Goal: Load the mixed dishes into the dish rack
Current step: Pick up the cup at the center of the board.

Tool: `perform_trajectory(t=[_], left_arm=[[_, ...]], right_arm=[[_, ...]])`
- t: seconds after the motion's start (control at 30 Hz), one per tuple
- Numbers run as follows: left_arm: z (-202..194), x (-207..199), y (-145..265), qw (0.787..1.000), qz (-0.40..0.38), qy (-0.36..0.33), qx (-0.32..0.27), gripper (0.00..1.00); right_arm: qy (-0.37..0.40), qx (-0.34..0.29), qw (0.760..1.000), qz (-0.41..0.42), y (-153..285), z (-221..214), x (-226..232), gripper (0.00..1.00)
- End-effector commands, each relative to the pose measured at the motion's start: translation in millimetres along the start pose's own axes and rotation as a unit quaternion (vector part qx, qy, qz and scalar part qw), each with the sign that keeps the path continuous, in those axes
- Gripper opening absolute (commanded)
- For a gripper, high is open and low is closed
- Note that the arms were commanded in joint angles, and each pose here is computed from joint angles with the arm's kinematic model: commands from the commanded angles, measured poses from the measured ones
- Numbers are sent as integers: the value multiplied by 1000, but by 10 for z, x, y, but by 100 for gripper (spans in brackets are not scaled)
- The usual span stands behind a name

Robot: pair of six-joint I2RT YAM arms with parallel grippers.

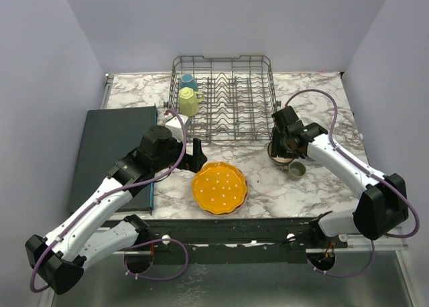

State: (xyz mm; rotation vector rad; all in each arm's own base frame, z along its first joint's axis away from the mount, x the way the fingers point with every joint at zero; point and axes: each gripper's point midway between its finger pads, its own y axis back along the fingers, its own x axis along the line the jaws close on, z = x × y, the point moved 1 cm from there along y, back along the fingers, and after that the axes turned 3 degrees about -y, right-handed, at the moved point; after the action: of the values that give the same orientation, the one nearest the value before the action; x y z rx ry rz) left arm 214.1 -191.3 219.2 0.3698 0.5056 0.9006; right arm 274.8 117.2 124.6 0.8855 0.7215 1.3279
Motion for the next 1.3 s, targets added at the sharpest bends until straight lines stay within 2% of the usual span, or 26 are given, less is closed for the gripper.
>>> perform_trajectory(t=[0.0, 0.47, 0.73, 1.27], left_arm=[[11, -9, 35, 1000, -1, -1, -9, 99], [39, -46, 83, 1000, -11, 0, -17, 99], [22, -64, 65, 1000, -16, 2, -12, 99], [5, -56, 40, 1000, -15, 1, -7, 99]], right_arm=[[-29, 30, 999, -30, 62, -242, -186, 50], [-80, 56, 993, -67, 41, -498, -360, 51], [-107, 45, 989, -91, -59, -424, -499, 53], [-95, 63, 989, -94, -300, -471, -572, 53]])
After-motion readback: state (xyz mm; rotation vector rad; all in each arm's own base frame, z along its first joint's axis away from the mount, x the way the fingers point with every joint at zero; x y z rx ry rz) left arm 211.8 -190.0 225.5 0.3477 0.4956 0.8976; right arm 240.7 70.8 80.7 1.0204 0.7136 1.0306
